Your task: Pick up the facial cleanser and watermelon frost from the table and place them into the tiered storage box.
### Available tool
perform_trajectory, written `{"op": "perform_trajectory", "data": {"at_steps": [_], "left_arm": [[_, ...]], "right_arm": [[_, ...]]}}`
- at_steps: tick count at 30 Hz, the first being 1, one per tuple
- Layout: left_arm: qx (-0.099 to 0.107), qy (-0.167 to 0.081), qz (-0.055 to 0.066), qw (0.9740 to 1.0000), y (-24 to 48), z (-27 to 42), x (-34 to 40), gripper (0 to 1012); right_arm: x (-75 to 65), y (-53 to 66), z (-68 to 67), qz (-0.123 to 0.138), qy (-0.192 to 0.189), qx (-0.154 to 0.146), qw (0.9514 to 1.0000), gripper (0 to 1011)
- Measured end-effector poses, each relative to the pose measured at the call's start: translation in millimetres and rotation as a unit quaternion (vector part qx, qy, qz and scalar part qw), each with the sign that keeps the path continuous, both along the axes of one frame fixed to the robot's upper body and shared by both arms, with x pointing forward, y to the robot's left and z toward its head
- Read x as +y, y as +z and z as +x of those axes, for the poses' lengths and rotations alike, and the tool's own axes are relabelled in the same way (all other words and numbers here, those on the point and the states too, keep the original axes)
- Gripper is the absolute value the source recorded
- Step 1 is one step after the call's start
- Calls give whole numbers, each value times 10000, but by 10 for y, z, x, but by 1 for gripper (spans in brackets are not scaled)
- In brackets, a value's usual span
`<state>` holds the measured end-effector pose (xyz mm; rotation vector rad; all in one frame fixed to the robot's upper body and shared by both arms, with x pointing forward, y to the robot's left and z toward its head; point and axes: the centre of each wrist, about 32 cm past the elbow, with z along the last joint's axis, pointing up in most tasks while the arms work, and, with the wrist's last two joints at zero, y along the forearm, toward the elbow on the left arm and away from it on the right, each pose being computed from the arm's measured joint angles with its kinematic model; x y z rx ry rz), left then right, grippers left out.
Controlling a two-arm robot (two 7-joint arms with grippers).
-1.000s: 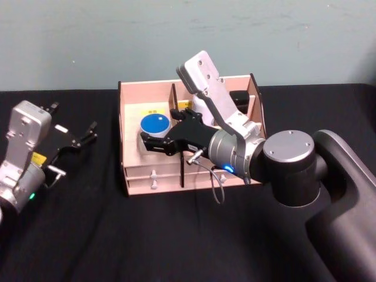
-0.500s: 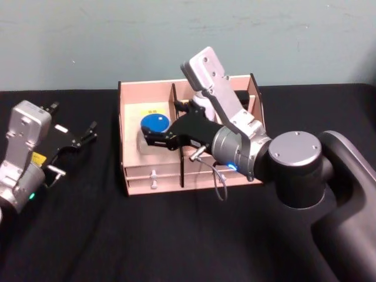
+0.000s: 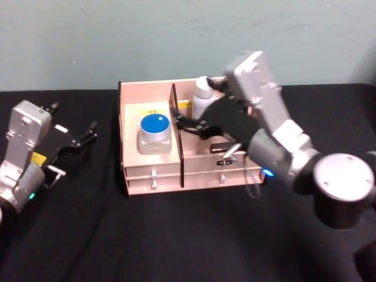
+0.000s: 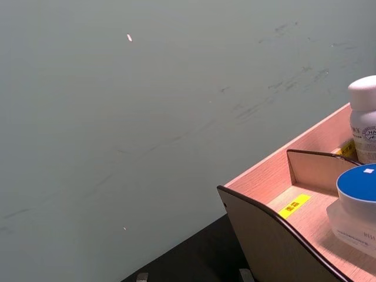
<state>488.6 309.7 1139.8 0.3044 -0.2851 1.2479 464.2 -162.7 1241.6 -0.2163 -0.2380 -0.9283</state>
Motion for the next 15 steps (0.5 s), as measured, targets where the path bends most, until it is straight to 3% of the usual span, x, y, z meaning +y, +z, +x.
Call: {"op": "perform_trajectory", "data": {"at_steps": [8, 15], "left_arm": [[0, 0, 0, 10000, 0, 0, 0, 1001], [0, 0, 0, 10000, 0, 0, 0, 1001]], "right_arm": [[-399, -23, -151, 23, -444, -458, 9980, 1000], [-667, -88, -168, 11, -806, -514, 9954, 1000]]}}
